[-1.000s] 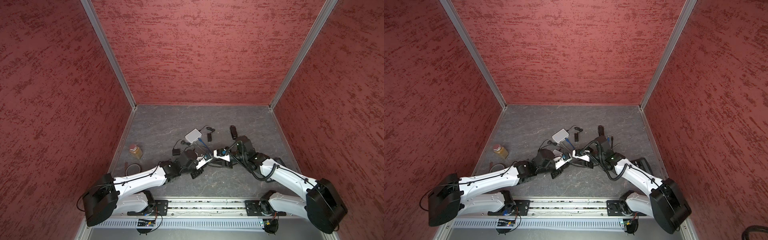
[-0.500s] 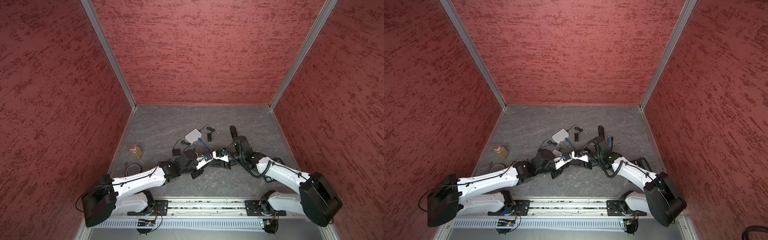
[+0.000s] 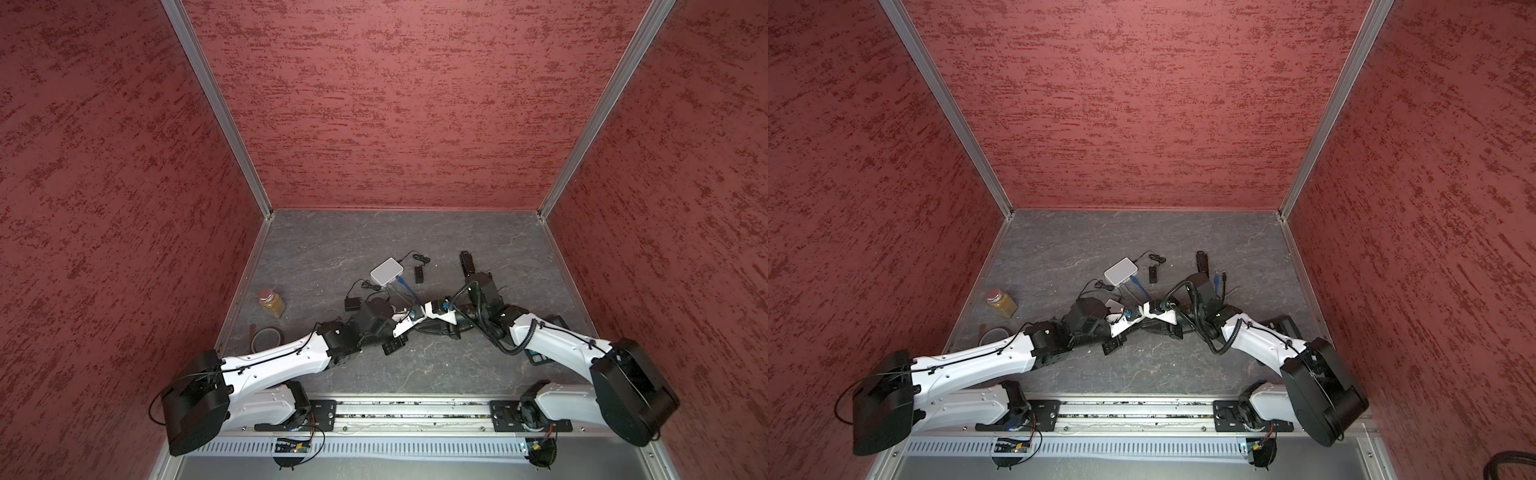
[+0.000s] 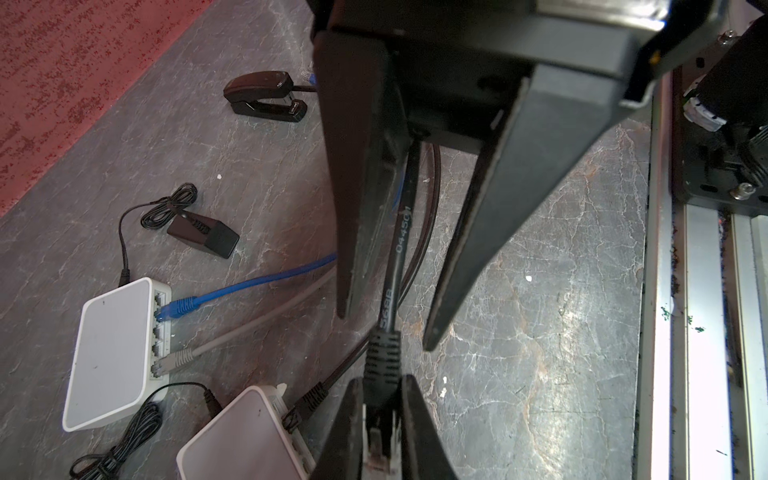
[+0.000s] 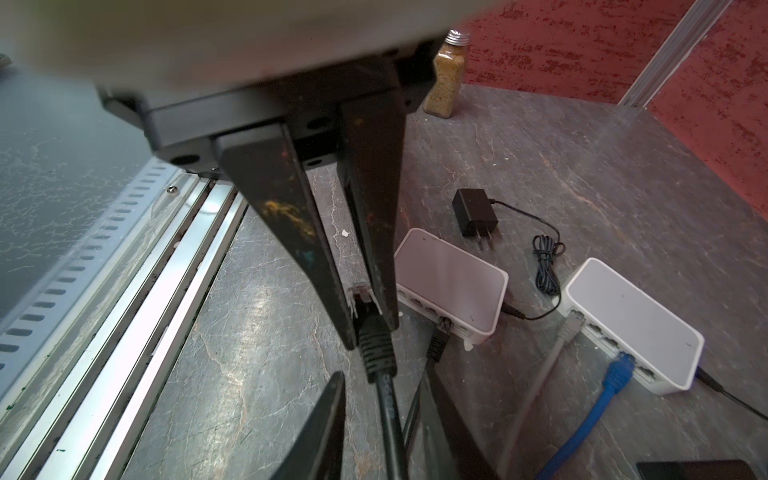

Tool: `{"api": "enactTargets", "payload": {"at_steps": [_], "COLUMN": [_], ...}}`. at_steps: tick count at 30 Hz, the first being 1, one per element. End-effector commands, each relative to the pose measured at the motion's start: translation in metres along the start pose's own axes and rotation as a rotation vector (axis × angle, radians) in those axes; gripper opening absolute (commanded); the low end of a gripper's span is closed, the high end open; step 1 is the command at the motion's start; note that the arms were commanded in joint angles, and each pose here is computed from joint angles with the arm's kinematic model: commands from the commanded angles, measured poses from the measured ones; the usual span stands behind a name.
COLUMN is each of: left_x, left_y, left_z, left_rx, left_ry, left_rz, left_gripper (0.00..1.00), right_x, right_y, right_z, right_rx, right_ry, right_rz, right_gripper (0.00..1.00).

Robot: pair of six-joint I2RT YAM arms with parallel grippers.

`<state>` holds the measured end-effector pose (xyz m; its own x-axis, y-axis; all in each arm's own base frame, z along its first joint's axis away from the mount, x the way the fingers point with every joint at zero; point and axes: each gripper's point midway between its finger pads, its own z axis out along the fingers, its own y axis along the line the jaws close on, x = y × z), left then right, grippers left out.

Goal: Insert the plug into the switch port
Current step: 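Grasp the black plug with the right gripper and open the left gripper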

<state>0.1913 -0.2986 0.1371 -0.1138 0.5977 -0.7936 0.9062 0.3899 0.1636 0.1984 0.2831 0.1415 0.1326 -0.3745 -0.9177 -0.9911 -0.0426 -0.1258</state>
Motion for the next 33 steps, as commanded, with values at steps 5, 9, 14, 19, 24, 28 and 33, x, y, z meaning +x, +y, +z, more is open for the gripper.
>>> {"api": "enactTargets", "payload": {"at_steps": [5, 9, 14, 19, 24, 28, 33], "left_x": [-0.032, -0.033, -0.03, -0.025, -0.025, -0.026, -0.026], "left_y": [0.006, 0.005, 0.001, -0.001, -0.002, 0.0, 0.002], "left_z": [-0.015, -0.016, -0.011, -0.006, -0.006, -0.007, -0.01], "left_rx": [-0.041, -0.034, -0.022, -0.022, -0.028, -0.041, -0.054], "left_ry": [-0.121, -0.134, -0.11, -0.092, -0.096, -0.103, -0.109], "left_rz": [0.014, 0.018, 0.024, 0.024, 0.027, 0.032, 0.034], "left_gripper": [0.08, 0.08, 0.08, 0.08, 0.08, 0.08, 0.08], "right_x": [-0.008, -0.016, -0.025, -0.032, -0.034, -0.031, -0.028], "right_y": [0.009, 0.011, 0.011, 0.01, 0.01, 0.011, 0.012], "right_z": [-0.002, -0.004, -0.005, -0.007, -0.006, -0.005, -0.004], "right_rx": [-0.021, -0.028, -0.032, -0.026, -0.041, -0.05, -0.052], "right_ry": [-0.043, -0.082, -0.12, -0.137, -0.14, -0.135, -0.124], "right_rz": [-0.028, -0.04, -0.045, -0.06, -0.047, -0.029, -0.018], "right_gripper": [0.29, 0.28, 0.29, 0.31, 0.3, 0.29, 0.29]}}
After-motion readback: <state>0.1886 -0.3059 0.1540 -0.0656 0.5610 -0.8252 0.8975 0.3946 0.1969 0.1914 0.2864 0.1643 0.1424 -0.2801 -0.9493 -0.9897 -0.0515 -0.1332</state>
